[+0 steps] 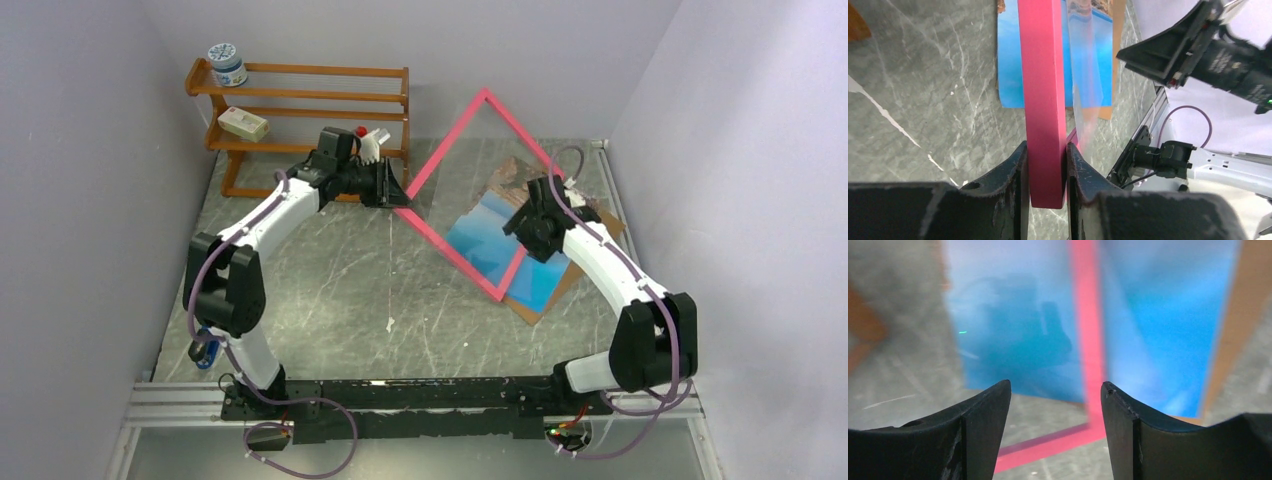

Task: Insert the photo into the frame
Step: Turn over the photo frame at the center of the board.

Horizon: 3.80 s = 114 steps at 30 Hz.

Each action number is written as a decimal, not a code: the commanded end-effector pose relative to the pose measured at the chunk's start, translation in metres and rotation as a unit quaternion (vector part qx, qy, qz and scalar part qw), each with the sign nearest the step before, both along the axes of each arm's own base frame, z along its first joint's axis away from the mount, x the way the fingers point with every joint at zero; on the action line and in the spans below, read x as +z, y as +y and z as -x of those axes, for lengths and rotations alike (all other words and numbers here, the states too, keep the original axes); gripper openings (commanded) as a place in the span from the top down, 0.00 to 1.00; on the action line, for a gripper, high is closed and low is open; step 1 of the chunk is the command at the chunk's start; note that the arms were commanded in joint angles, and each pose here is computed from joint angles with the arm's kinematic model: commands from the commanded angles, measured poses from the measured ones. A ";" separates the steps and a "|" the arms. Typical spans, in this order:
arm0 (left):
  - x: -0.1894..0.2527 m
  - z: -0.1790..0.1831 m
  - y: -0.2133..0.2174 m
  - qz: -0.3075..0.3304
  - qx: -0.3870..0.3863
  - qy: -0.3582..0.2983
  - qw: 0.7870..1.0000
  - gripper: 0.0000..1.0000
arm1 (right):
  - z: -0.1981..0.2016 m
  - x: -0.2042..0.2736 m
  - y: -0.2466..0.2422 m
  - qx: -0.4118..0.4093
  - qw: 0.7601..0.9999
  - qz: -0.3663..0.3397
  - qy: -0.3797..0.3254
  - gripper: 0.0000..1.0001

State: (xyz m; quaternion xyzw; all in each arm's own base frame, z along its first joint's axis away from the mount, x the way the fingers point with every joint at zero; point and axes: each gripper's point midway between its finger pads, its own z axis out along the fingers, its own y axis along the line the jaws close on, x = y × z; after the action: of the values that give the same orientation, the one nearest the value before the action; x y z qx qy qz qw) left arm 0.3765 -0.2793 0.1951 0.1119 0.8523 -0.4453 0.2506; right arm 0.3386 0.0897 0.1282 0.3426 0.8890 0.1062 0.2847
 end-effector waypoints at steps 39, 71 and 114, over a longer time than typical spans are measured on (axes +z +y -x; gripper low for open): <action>0.160 0.006 0.069 -0.166 0.052 -0.326 0.929 0.97 | 0.057 -0.087 -0.040 0.034 0.987 0.084 0.132 0.20; 0.167 0.054 0.091 -0.197 0.005 -0.385 0.902 0.97 | 0.004 -0.024 -0.006 0.091 0.993 0.034 0.062 0.23; 0.140 0.090 0.049 -0.079 -0.034 -0.309 0.947 0.52 | -0.140 0.211 0.130 0.102 0.906 -0.342 -0.226 0.87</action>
State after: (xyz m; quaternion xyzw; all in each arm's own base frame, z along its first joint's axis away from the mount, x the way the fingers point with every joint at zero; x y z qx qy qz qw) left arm 0.2957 -0.2206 0.3226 0.3172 0.7683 -0.2841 0.4779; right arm 0.4697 0.2453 0.3244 0.3255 0.7388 0.5177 0.2833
